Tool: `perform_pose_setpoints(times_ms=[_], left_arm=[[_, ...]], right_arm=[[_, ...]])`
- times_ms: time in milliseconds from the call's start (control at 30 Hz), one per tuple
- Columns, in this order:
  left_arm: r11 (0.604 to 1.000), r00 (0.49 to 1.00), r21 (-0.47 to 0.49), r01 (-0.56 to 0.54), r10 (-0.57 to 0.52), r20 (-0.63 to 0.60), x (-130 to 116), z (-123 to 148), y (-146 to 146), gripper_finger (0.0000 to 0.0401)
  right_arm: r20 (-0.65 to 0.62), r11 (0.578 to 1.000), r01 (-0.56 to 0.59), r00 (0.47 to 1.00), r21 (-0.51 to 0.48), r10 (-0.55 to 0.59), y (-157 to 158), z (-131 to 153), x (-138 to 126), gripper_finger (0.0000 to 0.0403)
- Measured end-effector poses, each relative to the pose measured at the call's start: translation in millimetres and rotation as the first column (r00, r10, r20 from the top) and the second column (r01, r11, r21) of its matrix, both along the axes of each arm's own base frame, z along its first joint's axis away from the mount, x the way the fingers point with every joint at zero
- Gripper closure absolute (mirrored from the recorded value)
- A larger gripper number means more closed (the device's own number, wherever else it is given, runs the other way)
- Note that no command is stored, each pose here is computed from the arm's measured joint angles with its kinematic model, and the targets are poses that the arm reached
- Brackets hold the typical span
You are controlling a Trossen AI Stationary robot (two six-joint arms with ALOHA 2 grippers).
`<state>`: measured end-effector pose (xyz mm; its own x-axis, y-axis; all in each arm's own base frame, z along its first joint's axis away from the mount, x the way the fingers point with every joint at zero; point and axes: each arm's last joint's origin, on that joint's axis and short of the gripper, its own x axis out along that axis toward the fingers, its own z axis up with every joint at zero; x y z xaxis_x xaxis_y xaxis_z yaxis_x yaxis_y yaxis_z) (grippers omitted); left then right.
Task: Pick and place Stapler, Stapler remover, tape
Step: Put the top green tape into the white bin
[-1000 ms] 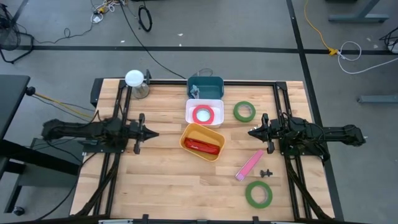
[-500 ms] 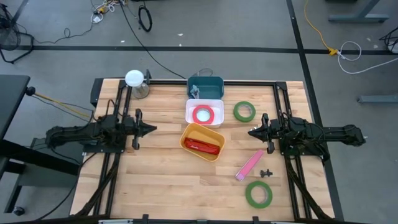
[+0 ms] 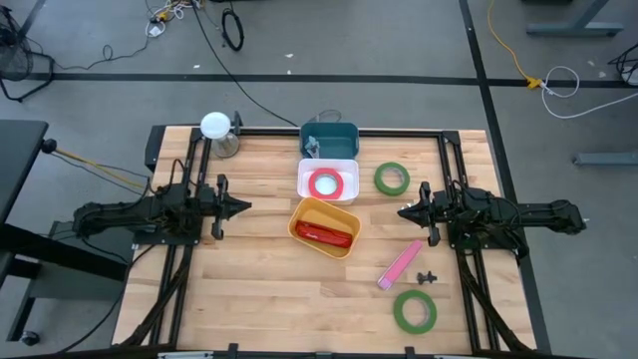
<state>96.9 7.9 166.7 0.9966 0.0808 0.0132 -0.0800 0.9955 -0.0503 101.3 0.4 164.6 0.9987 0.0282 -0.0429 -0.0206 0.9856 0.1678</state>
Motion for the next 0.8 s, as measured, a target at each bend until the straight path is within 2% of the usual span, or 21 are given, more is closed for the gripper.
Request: perform_pose_setpoints(times_ms=[200,333,600,800], left_arm=[[1.0,1.0,-0.016,0.006,-0.006,0.001,0.1,-0.2,-0.6,0.0401],[0.999,1.0,0.024,0.026,-0.026,-0.005,0.4,-0.4,-2.6,0.0399],[0.999,0.999,0.037,0.035,-0.035,0.015,0.6,1.5,-3.0,0.037],[0.999,0.999,0.038,0.036,-0.037,0.02,0.6,1.9,-3.1,0.0366]], right_arm=[[0.0,1.0,0.0,1.0,0.0,0.0,0.0,-0.1,0.0,0.0396],[0.0,1.0,0.0,1.0,0.0,0.0,0.0,0.0,0.0,0.0396],[0.0,1.0,0.0,1.0,0.0,0.0,0.0,0.0,0.0,0.0396],[0.0,1.0,0.0,1.0,0.0,0.0,0.0,-0.1,0.0,0.0396]])
